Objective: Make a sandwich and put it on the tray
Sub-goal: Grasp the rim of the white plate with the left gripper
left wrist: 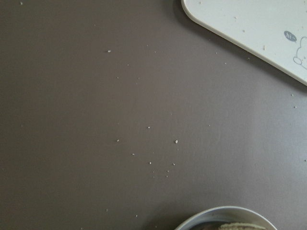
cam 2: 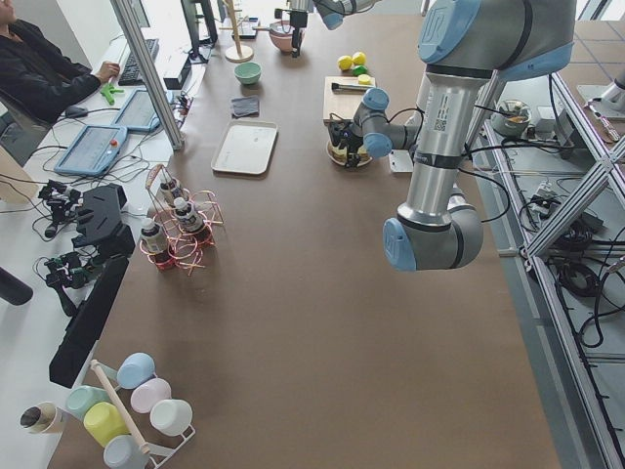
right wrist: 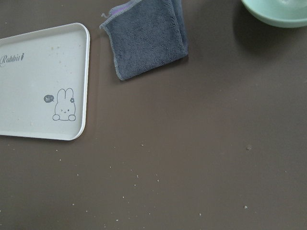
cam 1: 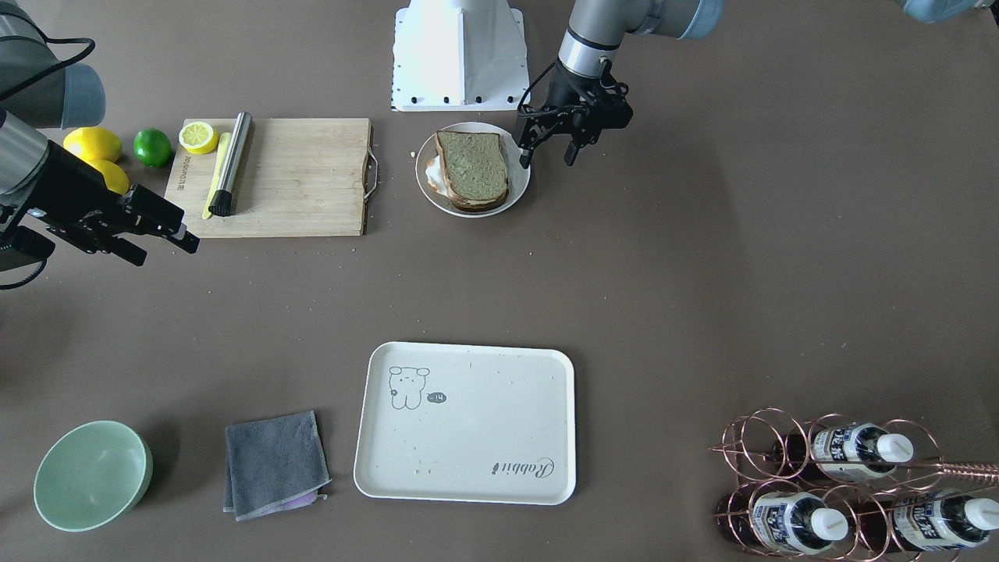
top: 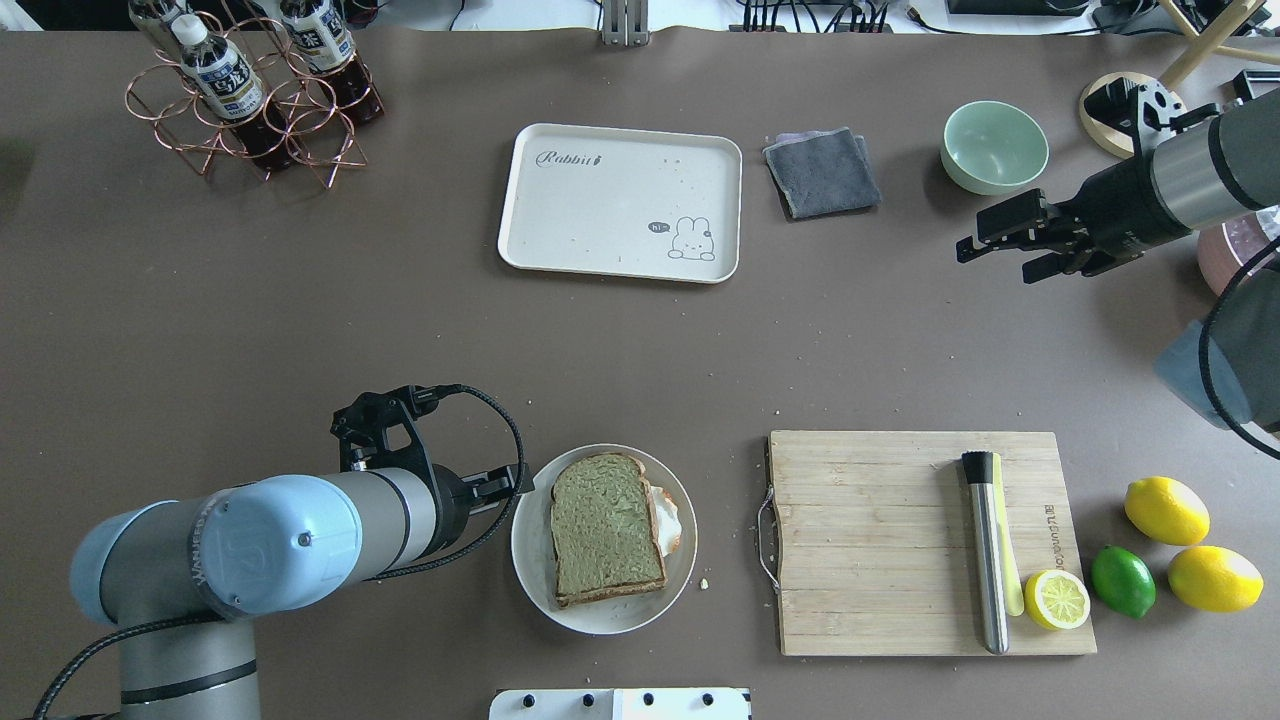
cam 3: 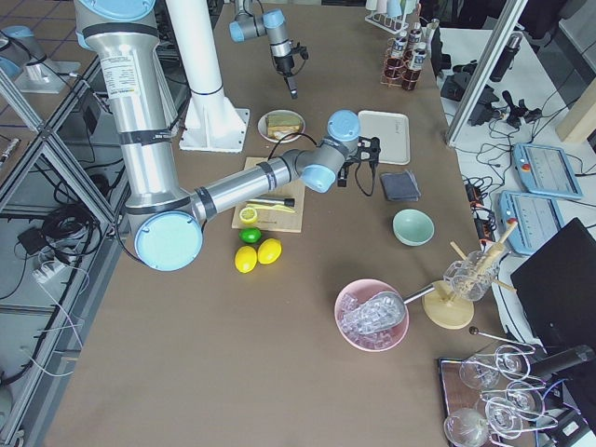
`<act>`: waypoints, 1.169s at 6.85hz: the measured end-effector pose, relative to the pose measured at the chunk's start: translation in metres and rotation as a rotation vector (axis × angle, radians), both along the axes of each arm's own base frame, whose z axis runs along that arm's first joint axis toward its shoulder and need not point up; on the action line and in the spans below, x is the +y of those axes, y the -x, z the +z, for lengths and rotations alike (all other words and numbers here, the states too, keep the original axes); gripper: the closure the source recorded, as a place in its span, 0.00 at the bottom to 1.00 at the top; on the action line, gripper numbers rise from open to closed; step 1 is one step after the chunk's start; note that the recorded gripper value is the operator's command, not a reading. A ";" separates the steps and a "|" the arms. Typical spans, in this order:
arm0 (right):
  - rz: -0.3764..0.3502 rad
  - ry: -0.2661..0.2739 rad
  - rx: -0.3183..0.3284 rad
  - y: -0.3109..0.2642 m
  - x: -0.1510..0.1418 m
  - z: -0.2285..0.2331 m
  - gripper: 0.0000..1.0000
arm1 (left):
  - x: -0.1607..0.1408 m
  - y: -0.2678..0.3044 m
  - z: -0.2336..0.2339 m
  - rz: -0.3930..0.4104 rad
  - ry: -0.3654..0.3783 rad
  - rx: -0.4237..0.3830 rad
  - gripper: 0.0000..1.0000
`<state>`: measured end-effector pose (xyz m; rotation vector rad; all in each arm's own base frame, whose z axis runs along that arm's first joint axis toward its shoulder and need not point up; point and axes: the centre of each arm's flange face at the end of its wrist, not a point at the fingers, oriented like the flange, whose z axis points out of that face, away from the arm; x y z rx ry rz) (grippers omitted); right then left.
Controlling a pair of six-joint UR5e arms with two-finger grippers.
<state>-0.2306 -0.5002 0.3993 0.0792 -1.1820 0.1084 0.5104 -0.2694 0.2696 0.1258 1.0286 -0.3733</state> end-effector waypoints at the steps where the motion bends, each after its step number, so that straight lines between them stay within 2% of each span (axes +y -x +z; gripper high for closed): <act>1: 0.002 0.000 0.001 -0.001 0.000 0.001 0.01 | 0.014 -0.013 0.004 0.000 -0.001 -0.009 0.37; 4: 0.007 -0.001 0.005 -0.001 0.000 0.002 0.01 | 0.043 -0.039 0.012 0.000 0.012 -0.023 0.44; 6: 0.010 0.000 0.009 -0.001 0.000 0.004 0.01 | 0.049 -0.044 0.013 0.002 0.013 -0.026 0.54; 7: 0.011 0.001 0.010 0.000 0.000 0.004 0.01 | 0.049 -0.048 0.013 0.001 0.013 -0.027 0.56; 8: 0.012 0.001 0.012 0.000 -0.001 0.005 0.01 | 0.048 -0.054 0.011 -0.002 0.012 -0.028 0.78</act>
